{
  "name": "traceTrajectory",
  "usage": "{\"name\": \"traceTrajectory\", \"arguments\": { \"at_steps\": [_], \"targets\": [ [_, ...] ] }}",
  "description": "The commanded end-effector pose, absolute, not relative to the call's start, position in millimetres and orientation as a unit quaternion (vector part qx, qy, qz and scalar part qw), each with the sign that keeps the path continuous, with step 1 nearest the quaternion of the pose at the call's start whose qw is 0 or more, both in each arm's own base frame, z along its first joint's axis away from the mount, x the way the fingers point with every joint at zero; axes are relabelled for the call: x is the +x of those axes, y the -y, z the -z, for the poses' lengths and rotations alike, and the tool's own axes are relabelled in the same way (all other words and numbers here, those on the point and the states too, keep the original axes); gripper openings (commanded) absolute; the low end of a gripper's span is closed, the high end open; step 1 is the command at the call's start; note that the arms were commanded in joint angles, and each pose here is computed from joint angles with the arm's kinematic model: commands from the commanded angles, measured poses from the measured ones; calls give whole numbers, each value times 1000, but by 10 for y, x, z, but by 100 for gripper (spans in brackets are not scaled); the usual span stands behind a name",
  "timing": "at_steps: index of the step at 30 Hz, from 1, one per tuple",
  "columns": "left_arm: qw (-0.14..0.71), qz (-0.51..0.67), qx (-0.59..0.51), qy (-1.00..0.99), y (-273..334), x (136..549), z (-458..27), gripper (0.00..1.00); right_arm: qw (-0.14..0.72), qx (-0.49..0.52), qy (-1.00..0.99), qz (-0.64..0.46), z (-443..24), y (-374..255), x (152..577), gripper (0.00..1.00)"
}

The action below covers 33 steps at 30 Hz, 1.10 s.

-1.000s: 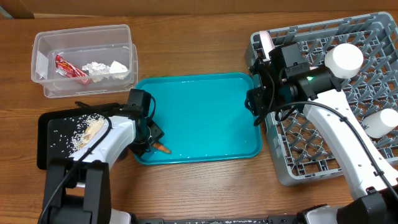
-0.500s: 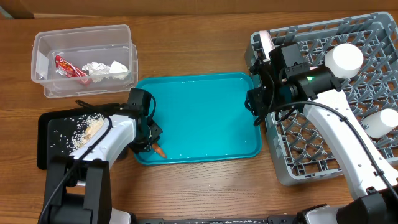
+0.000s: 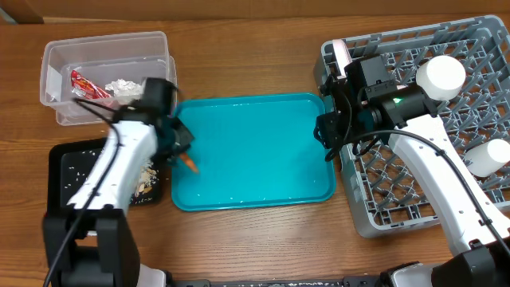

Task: Sort waste into correct bins and load items into the dishwasher
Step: 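Lift the carrot left and drop it onto the black tray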

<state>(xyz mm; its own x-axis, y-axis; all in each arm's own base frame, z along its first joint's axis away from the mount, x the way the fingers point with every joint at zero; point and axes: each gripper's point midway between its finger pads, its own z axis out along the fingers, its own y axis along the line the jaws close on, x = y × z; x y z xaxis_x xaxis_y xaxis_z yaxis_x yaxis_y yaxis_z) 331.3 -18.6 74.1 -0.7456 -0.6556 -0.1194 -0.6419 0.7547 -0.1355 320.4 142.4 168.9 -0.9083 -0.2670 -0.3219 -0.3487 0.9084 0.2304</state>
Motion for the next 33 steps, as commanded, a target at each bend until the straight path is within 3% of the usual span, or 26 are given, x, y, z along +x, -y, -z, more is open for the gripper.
{"name": "traceTrajectory", "arguments": {
  "at_steps": [1,15,20,25,33],
  "targets": [
    [118,28,-394,-911,-305,3424,-1008,4,143,-159,-966,-145,-1689,-1434,3203,51],
    [139,-115,-591,-786,-2076,2757,-881,4,143,-158,-966,-145,-1689,-1433,3202,51],
    [137,-104,-609,-775,-2158,2684,-608,5,143,-158,-966,-145,-1688,-1434,3201,51],
    [128,-107,-609,-776,-2158,2667,-453,15,141,-158,-967,-145,-1686,-1431,3194,51],
    [97,-109,-607,-781,-2143,2654,-190,18,139,-158,-967,-145,-1683,-1429,3186,50]
  ]
}}
